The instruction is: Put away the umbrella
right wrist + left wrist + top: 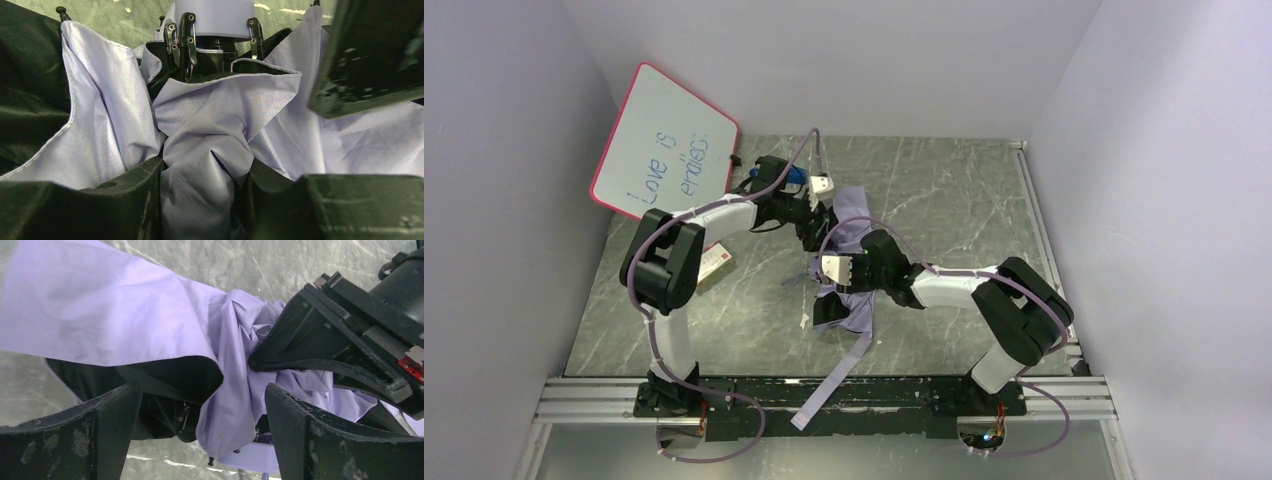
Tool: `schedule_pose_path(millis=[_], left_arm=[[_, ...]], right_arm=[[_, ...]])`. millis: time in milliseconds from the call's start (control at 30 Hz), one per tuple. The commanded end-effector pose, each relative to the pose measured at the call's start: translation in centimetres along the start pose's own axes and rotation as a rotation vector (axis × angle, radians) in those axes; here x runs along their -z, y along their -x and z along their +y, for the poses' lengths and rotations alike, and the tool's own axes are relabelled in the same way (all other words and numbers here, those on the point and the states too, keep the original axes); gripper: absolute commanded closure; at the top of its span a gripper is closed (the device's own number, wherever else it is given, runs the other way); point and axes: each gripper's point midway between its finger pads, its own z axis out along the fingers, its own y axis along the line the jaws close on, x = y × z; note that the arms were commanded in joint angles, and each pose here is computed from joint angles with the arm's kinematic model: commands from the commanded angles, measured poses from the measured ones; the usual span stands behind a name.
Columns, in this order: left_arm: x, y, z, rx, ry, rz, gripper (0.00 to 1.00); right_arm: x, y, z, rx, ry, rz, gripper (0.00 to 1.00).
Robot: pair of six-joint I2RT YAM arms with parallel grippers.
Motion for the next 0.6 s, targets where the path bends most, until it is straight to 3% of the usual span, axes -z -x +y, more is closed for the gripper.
schedule_pose_path(millis=[0, 233, 567], left_arm=[[-1.1, -0.4, -1.9, -0.026, -0.079, 0.019, 0.03], [-2.7, -4.2, -5.6, -0.006, -0.143, 0.116, 0.03], [-3.6, -7.8, -5.8, 0.048, -0.108, 0.227, 0.03]], right_arm=[[0.3, -1.1, 3.1, -0.03, 0.093, 0.029, 0.69], [0.4, -0.7, 2.5, -0.038, 0.063, 0.011, 0.69], [0.7, 1.0, 1.5, -0.064, 0.021, -0.06, 0.69]])
